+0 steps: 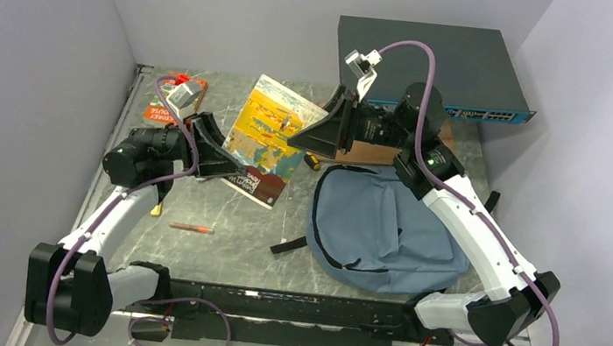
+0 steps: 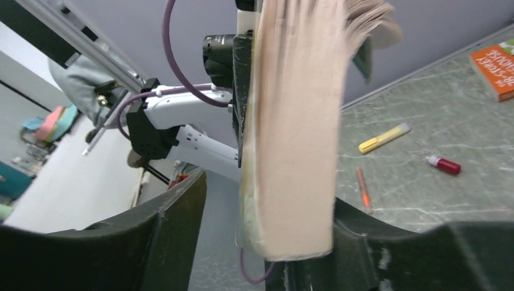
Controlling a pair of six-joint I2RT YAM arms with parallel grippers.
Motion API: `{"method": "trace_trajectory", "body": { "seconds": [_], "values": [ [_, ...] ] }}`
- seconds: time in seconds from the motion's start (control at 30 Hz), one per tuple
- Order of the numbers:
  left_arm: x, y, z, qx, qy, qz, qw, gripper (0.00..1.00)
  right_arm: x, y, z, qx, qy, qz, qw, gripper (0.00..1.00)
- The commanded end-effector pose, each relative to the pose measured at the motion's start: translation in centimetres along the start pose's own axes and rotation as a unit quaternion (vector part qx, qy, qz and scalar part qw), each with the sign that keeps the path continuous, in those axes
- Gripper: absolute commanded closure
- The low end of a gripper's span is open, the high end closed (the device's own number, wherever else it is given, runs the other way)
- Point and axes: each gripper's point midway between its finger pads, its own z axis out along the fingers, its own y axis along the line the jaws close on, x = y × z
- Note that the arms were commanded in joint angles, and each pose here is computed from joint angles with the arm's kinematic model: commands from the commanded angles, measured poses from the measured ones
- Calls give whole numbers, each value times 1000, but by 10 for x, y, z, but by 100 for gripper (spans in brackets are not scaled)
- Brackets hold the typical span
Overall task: Pack the student bag
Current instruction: Pick up the book from the center of the board.
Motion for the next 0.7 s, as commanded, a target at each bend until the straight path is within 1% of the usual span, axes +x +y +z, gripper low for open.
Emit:
{"method": "trace_trajectory", "body": {
  "seconds": [0.0, 0.03, 0.1, 0.13, 0.17, 0.2, 0.27, 0.33, 0.37, 0.43, 0.5, 0.67],
  "values": [
    [-4, -32, 4, 30, 6, 100, 995, 100, -12, 16, 2, -41, -28, -13, 999, 53],
    [-4, -31, 5, 27, 6, 95, 995, 100, -15, 16, 3, -42, -41, -9, 998, 67],
    [-9, -24, 6, 12, -2, 83, 996, 98, -25, 15, 4, -40, -75, 5, 996, 99],
    [-13, -20, 6, 2, -10, 74, 997, 93, -30, 14, 5, -38, -92, 8, 995, 100],
    [-16, -13, 7, -12, -22, 61, 998, 87, -34, 10, 5, -31, -108, 15, 994, 100],
    [-20, -8, 7, -26, -34, 54, 998, 77, -38, 8, 4, -24, -124, 15, 992, 100],
    [-23, 3, 6, -58, -55, 33, 996, 55, -45, -1, -1, 6, -163, 10, 987, 100],
    [-24, 5, 4, -73, -75, 39, 994, 38, -52, -11, -8, 41, -198, 12, 979, 100],
    [-25, 3, 4, -76, -84, 44, 993, 33, -56, -15, -12, 57, -215, 14, 975, 100],
    [-27, -2, 3, -80, -104, 53, 990, 26, -64, -22, -20, 81, -252, 19, 964, 100],
    [-33, -11, 2, -72, -136, 70, 986, 22, -70, -22, -25, 82, -281, 28, 956, 100],
    [-56, -27, -9, -64, -253, 94, 961, 21, -77, -21, -27, 72, -328, 56, 940, 100]
  ]
}}
